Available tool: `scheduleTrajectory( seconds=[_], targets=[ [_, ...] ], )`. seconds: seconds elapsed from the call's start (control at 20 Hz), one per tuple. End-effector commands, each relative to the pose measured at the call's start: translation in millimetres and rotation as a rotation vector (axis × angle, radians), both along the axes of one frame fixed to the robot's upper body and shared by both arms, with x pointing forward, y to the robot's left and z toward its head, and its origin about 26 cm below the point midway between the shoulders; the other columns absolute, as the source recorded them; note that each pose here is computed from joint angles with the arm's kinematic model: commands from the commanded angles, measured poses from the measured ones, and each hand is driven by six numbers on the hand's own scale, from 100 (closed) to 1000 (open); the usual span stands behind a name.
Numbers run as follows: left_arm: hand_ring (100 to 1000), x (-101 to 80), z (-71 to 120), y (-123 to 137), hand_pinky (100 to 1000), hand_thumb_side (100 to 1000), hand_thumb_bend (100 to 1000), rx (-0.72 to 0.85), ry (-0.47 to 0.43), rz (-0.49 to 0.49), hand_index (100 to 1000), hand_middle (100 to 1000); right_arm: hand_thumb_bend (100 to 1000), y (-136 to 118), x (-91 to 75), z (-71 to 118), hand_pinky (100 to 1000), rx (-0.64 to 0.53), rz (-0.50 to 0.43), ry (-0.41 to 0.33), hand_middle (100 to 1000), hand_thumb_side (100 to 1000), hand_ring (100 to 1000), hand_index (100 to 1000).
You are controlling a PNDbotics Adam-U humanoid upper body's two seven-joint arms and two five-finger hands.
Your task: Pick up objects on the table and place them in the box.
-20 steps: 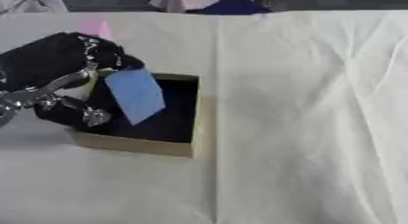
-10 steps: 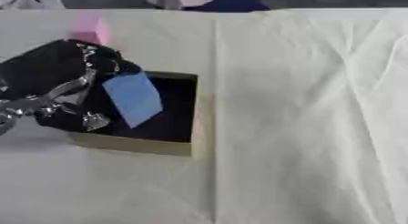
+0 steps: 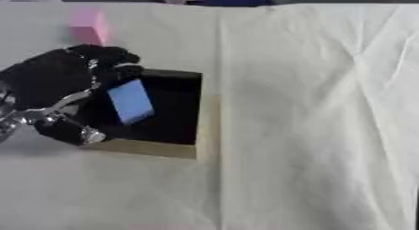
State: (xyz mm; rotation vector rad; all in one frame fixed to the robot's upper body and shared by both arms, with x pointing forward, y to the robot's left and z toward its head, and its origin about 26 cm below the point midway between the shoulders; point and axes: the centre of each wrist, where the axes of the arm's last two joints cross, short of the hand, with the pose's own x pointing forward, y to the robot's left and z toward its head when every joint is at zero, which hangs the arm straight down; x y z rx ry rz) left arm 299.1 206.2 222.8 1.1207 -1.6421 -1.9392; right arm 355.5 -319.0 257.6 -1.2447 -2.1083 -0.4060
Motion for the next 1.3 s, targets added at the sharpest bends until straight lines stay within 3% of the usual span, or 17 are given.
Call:
scheduleTrajectory(
  seconds=[0.05, 0.1, 0.25, 0.4, 0.85, 1.1, 1.3],
  targets=[
    [991, -1.5, 8.8, 2.0, 918, 209, 547, 0.004, -0.050, 0.016, 993, 958, 310, -6.1, -0.7, 13.0, 786, -0.019, -0.010, -0.030, 485, 841, 849, 717],
    [984, -1.4, 8.7, 1.9, 914, 200, 524, 0.002, -0.052, 0.016, 987, 949, 310, -6.3, 0.0, 13.2, 786, -0.019, -0.009, -0.030, 485, 841, 849, 717],
    [951, -0.8, 10.7, 2.6, 898, 114, 342, -0.053, -0.063, 0.020, 965, 906, 311, -7.2, 1.6, 14.3, 786, -0.019, -0.010, -0.031, 485, 842, 849, 717],
    [922, 1.0, 19.2, 3.8, 886, 119, 100, -0.140, -0.092, 0.015, 943, 878, 307, -7.6, 1.9, 15.7, 787, -0.019, -0.016, -0.038, 488, 845, 848, 719],
    [885, 4.6, 64.0, 26.9, 857, 187, 100, -0.393, -0.242, 0.069, 941, 868, 307, -8.2, 0.6, 18.6, 788, -0.027, -0.042, -0.046, 490, 849, 847, 720],
    [906, 6.4, 84.7, 28.6, 862, 153, 100, -0.425, -0.215, 0.062, 940, 891, 307, -7.4, 1.9, 19.6, 788, -0.035, -0.042, -0.042, 490, 850, 847, 720],
    [911, 20.9, 99.4, 33.1, 874, 100, 100, -0.413, -0.170, 0.077, 921, 893, 309, -7.5, 3.3, 20.4, 788, -0.039, -0.039, -0.037, 488, 851, 848, 720]
  ],
)
